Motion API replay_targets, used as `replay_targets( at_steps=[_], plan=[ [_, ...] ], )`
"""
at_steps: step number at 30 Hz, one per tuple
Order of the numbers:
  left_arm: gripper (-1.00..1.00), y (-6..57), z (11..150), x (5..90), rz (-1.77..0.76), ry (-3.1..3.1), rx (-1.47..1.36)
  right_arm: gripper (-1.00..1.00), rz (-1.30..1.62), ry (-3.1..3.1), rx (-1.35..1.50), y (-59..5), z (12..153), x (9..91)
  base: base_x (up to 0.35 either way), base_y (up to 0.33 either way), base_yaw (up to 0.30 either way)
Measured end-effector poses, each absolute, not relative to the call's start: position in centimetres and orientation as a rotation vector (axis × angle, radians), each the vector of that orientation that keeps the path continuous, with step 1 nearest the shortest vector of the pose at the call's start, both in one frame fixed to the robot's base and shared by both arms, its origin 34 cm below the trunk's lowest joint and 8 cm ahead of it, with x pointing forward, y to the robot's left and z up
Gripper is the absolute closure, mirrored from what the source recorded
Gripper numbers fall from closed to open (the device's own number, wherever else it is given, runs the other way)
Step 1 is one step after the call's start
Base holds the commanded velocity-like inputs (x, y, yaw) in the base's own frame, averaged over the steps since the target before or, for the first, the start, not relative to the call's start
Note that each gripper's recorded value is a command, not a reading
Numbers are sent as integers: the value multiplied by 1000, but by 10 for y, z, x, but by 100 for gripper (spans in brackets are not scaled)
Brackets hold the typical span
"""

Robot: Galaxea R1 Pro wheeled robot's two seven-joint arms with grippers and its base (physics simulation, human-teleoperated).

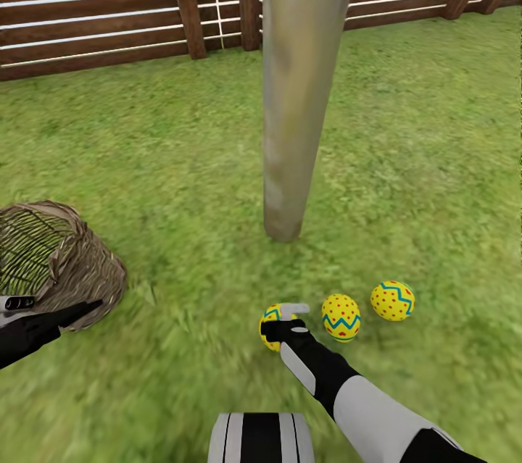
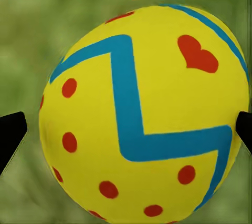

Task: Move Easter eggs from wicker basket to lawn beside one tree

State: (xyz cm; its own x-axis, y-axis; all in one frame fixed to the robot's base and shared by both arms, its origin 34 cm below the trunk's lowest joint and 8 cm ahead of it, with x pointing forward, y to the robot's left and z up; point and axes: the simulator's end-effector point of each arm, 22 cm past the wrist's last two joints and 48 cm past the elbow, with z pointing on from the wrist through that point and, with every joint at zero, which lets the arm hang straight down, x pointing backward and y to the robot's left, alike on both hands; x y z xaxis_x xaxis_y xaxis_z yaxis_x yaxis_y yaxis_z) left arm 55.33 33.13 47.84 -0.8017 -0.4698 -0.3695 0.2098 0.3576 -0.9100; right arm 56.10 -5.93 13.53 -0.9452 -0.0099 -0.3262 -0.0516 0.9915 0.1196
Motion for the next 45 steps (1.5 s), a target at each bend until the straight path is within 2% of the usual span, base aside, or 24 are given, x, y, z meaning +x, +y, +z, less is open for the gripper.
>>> replay_targets(
  at_steps=[33,45],
  plan=[
    [-100,332,545,554,-1463,1945,-127,-100,291,2569,-30,-28,248,642,-28,0,0],
    [-100,332,569,552,-1454,1907,-89,-100,287,2516,-36,-28,277,654,-286,65,0]
  ],
)
